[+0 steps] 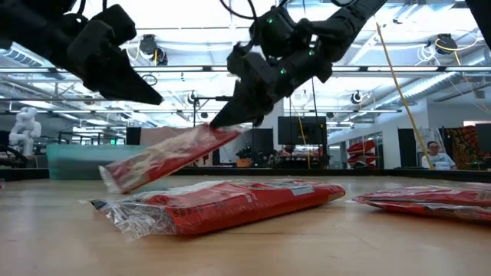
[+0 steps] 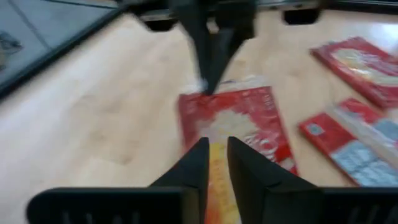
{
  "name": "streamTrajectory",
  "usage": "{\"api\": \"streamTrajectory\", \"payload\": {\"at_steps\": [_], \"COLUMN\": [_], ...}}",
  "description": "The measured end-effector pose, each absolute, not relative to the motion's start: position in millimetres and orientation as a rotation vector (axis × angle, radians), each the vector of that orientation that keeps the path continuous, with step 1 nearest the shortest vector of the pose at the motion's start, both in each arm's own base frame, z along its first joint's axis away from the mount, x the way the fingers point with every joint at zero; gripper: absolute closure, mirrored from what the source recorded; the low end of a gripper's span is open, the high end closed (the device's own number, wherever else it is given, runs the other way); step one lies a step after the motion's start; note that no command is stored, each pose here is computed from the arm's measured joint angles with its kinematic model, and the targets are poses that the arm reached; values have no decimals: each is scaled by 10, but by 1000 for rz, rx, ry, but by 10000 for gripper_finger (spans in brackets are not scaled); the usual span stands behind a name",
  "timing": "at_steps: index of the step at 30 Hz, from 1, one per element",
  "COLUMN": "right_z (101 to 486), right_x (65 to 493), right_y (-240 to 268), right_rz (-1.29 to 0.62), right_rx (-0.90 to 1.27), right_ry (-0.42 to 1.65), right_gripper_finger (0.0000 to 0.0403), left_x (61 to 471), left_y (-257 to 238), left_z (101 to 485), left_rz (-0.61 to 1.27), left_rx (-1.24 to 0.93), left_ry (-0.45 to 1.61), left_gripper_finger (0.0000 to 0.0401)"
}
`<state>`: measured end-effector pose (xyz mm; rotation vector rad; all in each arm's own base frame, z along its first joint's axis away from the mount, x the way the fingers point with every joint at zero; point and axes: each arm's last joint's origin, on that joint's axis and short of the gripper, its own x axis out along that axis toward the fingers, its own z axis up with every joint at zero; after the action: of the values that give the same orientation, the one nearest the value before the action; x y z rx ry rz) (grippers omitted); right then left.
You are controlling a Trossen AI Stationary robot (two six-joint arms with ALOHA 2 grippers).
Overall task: Sort popcorn bags into baskets
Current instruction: Put the popcorn bag into the blue bin
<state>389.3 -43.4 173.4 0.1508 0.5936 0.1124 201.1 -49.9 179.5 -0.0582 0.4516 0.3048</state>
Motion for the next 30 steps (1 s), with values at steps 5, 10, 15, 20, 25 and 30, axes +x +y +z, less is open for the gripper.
{"api": "streamTrajectory", "payload": {"at_steps": [5,10,15,20,25,30], "right_z": [1868,1934,1939,1944,1956,1970], "right_x": [3854,3839,3843,3849,3861,3871], "right_y": [-488,-507,-505,-476,-433,-416], "right_rz": [118,132,135,151,167,173], "right_rx": [77,19,13,-19,-46,-60], "right_ry": [556,532,525,517,501,484], "right_gripper_finger": [403,403,403,403,403,403], "left_x": [1893,1849,1812,1746,1725,1764], "left_y": [-329,-260,-234,-183,-147,-158], "left_z": [1853,1663,1403,1219,1155,1156], "left_rz": [366,335,312,285,225,124], "left_rx": [-126,-193,-228,-279,-324,-333], "left_ry": [494,606,570,497,459,451], "left_gripper_finger": [262,183,148,159,193,244]}}
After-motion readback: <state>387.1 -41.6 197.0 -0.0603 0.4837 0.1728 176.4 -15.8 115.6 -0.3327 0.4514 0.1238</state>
